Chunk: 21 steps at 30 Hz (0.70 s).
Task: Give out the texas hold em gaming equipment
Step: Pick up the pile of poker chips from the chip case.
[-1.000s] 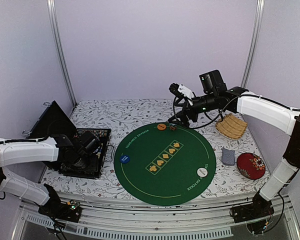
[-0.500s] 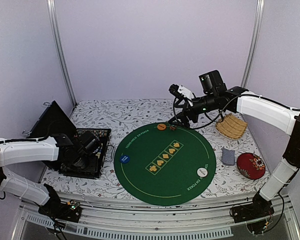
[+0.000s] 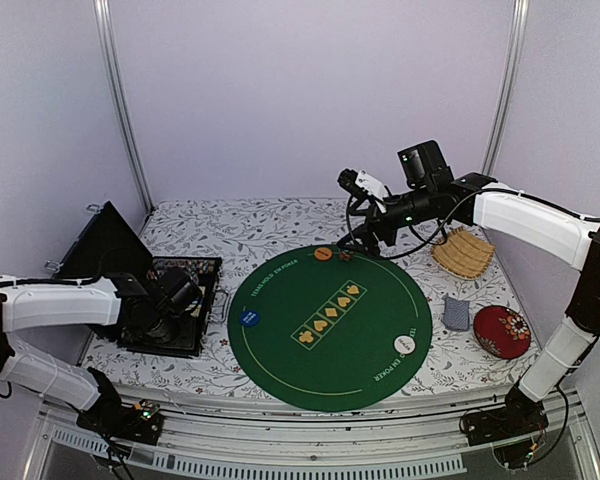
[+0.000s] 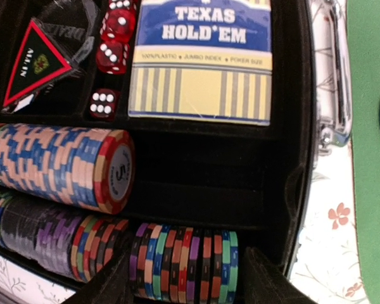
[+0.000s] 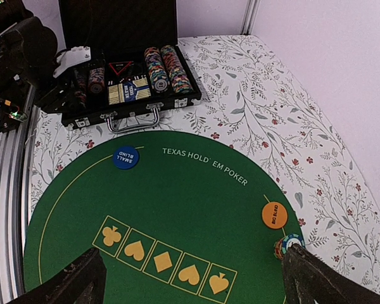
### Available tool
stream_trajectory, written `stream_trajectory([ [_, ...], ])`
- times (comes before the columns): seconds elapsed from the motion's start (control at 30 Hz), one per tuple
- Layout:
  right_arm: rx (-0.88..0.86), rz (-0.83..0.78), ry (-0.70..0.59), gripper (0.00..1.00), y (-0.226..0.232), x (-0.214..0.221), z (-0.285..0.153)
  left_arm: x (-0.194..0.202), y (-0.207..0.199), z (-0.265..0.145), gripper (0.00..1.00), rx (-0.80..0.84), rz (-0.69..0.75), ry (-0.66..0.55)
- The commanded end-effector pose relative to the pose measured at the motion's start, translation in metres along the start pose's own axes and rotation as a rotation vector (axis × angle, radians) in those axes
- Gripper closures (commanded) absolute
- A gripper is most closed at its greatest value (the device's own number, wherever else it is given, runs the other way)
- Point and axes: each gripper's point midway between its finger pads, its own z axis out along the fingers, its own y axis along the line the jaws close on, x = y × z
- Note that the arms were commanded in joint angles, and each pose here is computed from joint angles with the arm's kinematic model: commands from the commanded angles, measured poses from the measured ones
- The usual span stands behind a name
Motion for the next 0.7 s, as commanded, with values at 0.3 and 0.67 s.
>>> stream_trajectory([
  [0.3, -0.018, -0.009, -0.004, 0.01, 0.004, -0.006, 0.002, -0.008, -0.004, 0.014, 0.68, 0.05, -0.005, -0.02],
  [0.67, -0.006, -0.02, -0.019, 0.01, 0.003, -0.014, -0.002, -0.026, -0.004, -0.026, 1.0, 0.094, -0.04, -0.046],
])
